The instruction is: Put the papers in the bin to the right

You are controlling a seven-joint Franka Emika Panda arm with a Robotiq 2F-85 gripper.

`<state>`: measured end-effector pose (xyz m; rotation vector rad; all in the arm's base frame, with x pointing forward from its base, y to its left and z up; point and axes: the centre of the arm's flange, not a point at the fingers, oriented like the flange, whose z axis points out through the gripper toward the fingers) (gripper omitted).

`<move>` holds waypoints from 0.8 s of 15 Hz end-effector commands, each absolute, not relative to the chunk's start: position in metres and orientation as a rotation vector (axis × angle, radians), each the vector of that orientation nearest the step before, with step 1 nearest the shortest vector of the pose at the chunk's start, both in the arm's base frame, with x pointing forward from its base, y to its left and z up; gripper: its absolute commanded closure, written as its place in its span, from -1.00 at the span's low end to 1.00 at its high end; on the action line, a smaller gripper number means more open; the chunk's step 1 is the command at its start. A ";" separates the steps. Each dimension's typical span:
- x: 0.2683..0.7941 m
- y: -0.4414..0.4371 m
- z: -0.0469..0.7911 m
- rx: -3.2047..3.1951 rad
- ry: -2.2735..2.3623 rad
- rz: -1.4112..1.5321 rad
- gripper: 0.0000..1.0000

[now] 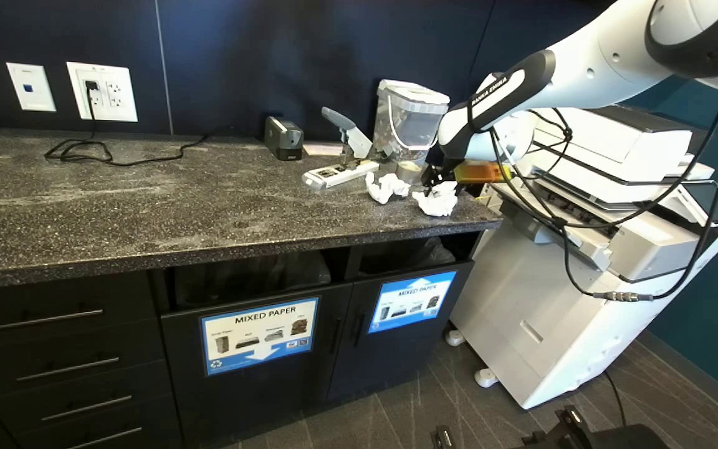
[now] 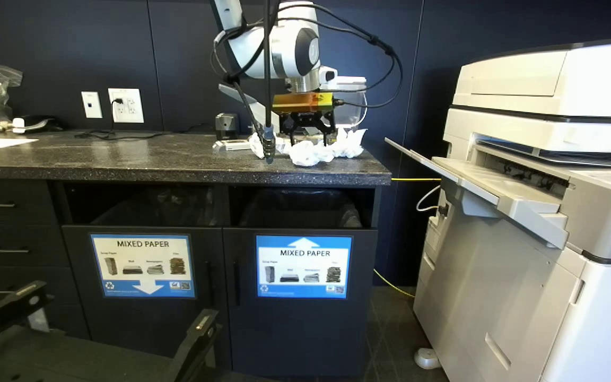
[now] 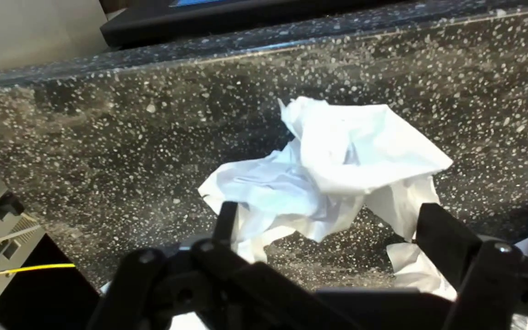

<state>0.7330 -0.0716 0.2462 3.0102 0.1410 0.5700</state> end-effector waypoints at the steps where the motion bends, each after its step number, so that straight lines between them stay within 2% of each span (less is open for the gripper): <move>1: 0.747 -0.077 0.252 3.021 0.177 0.541 -1.00; 12: 0.749 -0.081 0.221 3.053 0.148 0.397 -1.00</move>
